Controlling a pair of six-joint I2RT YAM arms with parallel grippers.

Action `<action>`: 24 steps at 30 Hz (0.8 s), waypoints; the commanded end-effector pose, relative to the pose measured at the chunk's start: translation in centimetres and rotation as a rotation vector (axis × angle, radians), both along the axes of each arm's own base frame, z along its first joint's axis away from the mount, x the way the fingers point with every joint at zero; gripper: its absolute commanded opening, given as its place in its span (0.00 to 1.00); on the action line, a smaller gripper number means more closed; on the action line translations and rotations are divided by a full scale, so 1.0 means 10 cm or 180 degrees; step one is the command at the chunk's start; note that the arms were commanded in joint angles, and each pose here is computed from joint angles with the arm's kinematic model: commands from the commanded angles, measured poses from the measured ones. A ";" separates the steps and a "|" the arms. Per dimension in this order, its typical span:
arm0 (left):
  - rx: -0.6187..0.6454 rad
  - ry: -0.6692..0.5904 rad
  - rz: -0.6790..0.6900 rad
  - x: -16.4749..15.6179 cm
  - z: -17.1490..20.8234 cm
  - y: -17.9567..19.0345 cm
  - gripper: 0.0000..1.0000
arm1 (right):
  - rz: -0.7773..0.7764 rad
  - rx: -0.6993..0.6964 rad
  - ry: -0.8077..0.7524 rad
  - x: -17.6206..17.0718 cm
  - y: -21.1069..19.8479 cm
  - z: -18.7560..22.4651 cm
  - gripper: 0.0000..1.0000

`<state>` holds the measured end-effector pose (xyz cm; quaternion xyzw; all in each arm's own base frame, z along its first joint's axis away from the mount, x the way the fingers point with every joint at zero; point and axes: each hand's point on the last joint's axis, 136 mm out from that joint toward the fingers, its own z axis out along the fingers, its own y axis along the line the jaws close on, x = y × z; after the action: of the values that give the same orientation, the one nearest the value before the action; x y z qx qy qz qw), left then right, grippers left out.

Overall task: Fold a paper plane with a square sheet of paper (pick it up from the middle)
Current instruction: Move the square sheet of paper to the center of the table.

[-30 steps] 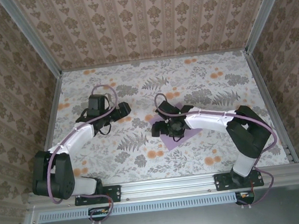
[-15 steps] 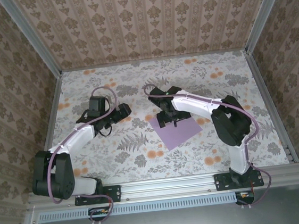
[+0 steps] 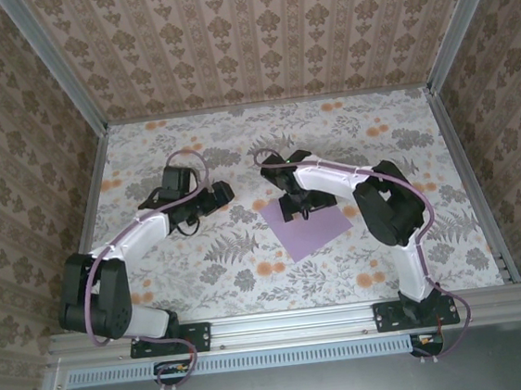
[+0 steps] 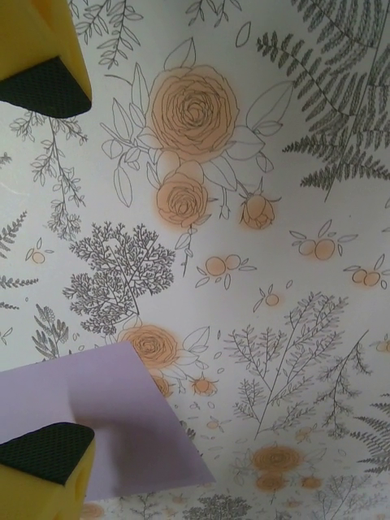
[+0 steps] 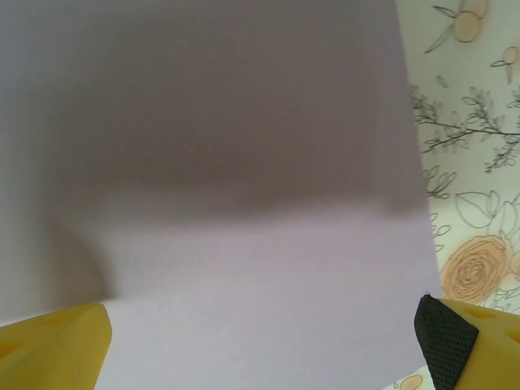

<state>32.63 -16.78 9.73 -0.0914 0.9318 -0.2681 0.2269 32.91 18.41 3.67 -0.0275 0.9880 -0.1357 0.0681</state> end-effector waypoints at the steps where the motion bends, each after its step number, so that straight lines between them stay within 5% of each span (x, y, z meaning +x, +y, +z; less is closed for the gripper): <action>1: 0.0009 0.0055 0.0011 0.01 0.03 -0.04 1.00 | -0.0220 -0.0294 -0.0029 0.03 -0.23 -0.04 0.99; 14: 0.0044 0.0104 -0.0026 -0.02 0.00 -0.08 1.00 | -0.0925 -0.0519 -0.0002 -0.31 -0.80 -0.14 0.98; 24: 0.0021 0.0117 -0.0074 -0.05 0.00 -0.12 1.00 | 0.0124 0.0868 -0.0091 -0.26 -0.17 0.30 1.00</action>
<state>31.98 -17.56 9.35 -0.0814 0.9378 -0.2624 0.2122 30.14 13.53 5.30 0.0353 0.9926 -0.0895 0.0742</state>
